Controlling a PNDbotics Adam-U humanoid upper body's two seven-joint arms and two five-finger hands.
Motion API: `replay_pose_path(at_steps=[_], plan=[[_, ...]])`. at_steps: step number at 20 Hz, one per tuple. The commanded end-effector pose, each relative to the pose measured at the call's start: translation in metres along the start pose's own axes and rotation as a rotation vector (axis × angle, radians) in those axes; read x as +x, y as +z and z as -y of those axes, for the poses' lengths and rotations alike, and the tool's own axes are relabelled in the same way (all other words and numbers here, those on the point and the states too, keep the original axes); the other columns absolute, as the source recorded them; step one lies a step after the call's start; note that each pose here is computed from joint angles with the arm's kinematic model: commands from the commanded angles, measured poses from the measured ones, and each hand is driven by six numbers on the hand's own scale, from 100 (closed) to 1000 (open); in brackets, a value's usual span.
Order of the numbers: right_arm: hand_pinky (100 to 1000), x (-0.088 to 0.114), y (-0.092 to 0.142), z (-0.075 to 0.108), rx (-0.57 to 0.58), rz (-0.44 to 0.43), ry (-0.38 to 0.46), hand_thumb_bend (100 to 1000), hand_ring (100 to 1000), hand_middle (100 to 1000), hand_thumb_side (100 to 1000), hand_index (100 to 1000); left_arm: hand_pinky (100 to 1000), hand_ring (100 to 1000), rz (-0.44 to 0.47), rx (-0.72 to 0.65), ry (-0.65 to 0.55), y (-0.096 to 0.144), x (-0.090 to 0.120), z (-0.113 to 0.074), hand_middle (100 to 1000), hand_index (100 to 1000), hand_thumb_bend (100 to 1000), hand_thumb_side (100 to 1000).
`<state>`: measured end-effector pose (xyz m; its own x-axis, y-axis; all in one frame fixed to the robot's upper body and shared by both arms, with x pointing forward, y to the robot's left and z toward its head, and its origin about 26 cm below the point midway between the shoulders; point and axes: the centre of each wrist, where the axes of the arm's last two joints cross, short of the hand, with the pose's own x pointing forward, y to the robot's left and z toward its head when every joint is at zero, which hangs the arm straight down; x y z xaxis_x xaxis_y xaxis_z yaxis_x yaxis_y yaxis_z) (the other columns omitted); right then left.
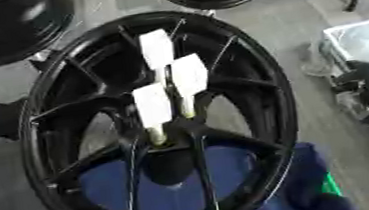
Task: Pull the pin out of the wheel hub.
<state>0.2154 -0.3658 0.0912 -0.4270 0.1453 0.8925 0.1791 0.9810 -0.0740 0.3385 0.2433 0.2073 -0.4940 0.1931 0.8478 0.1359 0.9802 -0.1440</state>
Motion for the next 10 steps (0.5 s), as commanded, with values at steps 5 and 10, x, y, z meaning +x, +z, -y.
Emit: replay_pose_path(at_steps=[5,10], plan=[[1000,0.0091,-0.0041,0.0029,0.018,0.023,0.022,100,627,610,668,787,739,769,0.022,-0.015,-0.010,-0.0031,0.0058,0.0016,716,779,129,682],[1000,0.0094,-0.0043,0.0036,0.012,0.016,0.026,100,632,613,674,790,740,769,0.021,-0.015,-0.010,-0.0030,0.0056,0.0015,717,779,130,682]])
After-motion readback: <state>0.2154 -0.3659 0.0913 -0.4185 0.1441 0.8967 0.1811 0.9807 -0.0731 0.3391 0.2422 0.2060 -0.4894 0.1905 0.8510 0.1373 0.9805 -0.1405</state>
